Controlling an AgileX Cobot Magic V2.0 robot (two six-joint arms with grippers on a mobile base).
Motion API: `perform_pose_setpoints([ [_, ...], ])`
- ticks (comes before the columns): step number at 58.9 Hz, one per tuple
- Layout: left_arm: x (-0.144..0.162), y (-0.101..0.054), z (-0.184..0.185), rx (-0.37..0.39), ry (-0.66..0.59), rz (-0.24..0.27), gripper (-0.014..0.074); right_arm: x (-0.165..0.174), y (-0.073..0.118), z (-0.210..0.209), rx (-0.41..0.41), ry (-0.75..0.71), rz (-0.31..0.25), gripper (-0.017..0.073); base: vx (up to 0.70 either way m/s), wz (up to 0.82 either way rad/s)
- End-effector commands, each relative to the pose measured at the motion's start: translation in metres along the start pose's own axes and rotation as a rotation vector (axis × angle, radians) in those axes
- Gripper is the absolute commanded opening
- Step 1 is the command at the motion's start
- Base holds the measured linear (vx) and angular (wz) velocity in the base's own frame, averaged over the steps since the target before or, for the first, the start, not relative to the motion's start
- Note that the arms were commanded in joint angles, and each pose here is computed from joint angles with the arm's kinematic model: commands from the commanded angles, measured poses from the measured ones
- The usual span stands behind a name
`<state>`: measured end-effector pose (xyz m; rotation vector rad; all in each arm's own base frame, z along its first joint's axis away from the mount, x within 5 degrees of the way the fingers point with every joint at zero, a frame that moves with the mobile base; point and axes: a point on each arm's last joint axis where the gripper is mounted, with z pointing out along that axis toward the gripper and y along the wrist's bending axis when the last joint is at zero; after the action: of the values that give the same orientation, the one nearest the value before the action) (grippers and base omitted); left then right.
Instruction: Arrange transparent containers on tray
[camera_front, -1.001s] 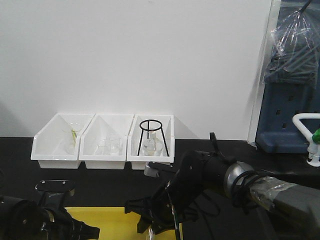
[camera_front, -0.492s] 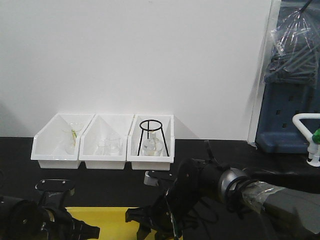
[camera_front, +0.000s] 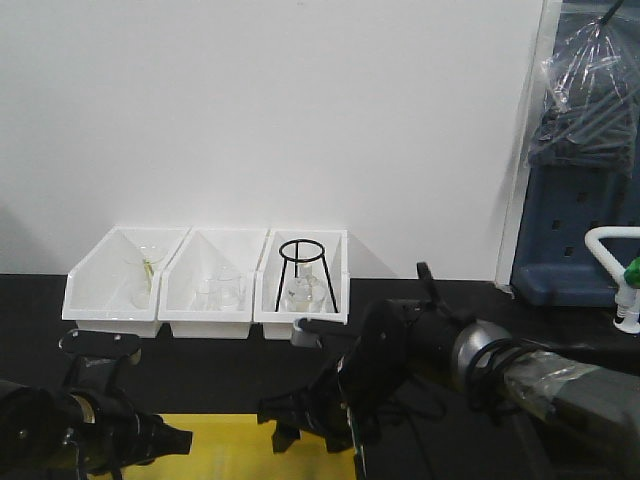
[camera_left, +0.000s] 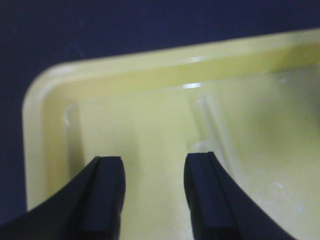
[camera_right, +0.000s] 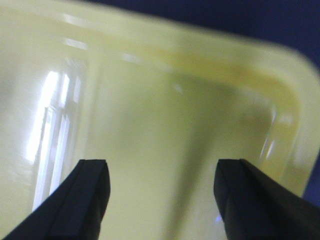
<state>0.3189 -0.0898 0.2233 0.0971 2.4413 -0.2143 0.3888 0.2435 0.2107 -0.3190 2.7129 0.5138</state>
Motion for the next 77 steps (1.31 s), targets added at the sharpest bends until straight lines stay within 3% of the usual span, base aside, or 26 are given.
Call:
perform_pose_setpoints([
  [1,-0.030,-0.006,-0.039,0.036,-0.229,0.032,0.0409,-0.027,0.017,-0.068,-0.042,-0.270,-0.072,0.0515,0.00,0.00],
  [18,-0.048,-0.010,-0.111,0.098,-0.587,0.056,0.0314,-0.033,0.029,-0.156,-0.017,-0.555,-0.199,0.0485,0.00,0.00],
  [35,-0.016,-0.005,-0.159,0.159,-0.866,0.056,0.0144,-0.007,0.022,-0.182,-0.019,-0.694,-0.225,0.0434,0.00,0.00],
  [77,-0.012,-0.004,-0.171,0.165,-0.897,0.055,0.0117,-0.004,0.021,-0.181,-0.014,-0.672,-0.224,0.0351,0.00,0.00],
])
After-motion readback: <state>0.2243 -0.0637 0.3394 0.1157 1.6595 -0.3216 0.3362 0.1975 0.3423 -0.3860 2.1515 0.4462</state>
